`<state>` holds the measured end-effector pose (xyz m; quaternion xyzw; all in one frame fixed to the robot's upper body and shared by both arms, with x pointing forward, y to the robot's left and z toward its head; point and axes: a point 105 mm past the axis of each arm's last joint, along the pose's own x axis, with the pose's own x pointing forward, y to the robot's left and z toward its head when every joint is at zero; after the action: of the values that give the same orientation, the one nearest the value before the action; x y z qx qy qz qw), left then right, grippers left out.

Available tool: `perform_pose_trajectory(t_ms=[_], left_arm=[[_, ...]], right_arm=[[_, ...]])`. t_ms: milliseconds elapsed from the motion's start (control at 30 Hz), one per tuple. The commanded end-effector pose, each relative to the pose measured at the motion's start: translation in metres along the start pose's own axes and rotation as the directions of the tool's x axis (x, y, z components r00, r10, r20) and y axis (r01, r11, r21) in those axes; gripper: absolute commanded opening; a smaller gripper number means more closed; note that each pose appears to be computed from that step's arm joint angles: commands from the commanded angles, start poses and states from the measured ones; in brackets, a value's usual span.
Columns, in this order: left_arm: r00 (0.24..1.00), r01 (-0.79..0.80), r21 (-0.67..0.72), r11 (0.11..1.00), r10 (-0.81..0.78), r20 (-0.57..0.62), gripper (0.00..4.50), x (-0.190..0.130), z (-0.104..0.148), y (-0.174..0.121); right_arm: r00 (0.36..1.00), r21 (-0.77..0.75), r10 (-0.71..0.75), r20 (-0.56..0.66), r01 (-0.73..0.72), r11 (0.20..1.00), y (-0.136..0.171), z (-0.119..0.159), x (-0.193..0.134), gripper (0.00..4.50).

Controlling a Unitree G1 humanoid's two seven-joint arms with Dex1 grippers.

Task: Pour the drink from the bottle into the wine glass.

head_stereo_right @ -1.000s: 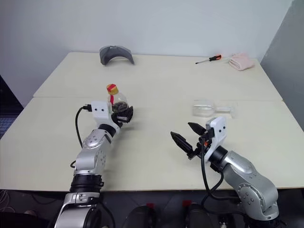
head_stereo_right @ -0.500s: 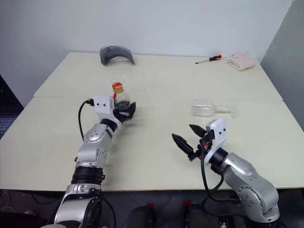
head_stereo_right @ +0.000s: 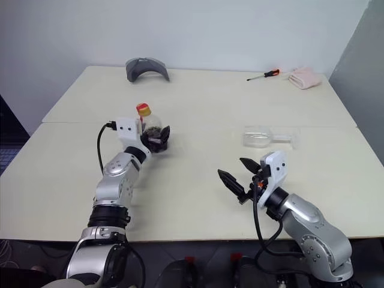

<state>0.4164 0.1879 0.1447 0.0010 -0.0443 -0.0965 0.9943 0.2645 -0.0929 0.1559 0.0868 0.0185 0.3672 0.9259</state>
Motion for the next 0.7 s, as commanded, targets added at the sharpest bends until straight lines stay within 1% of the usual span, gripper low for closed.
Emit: perform_pose_trajectory(t_ms=[33,333,567,700], left_arm=[[0.999,0.008,0.012,1.000,-0.009,0.040,4.50,0.003,0.014,0.003],[0.998,0.058,-0.019,0.998,-0.058,-0.002,4.50,0.013,0.005,0.002],[0.995,0.099,-0.015,0.995,-0.099,0.010,4.50,0.028,0.011,-0.006],[0.993,0.113,-0.008,0.994,-0.113,0.018,4.50,0.030,0.014,-0.008]], right_arm=[[0.999,-0.034,0.021,0.045,-0.020,0.999,0.006,0.012,-0.002,4.46],[0.999,-0.034,0.025,0.046,-0.023,0.999,0.006,0.013,-0.001,4.46],[0.999,-0.031,0.019,0.046,-0.018,0.999,0.007,0.013,-0.001,4.46],[0.999,-0.032,0.015,0.044,-0.014,0.999,0.007,0.012,-0.002,4.46]])
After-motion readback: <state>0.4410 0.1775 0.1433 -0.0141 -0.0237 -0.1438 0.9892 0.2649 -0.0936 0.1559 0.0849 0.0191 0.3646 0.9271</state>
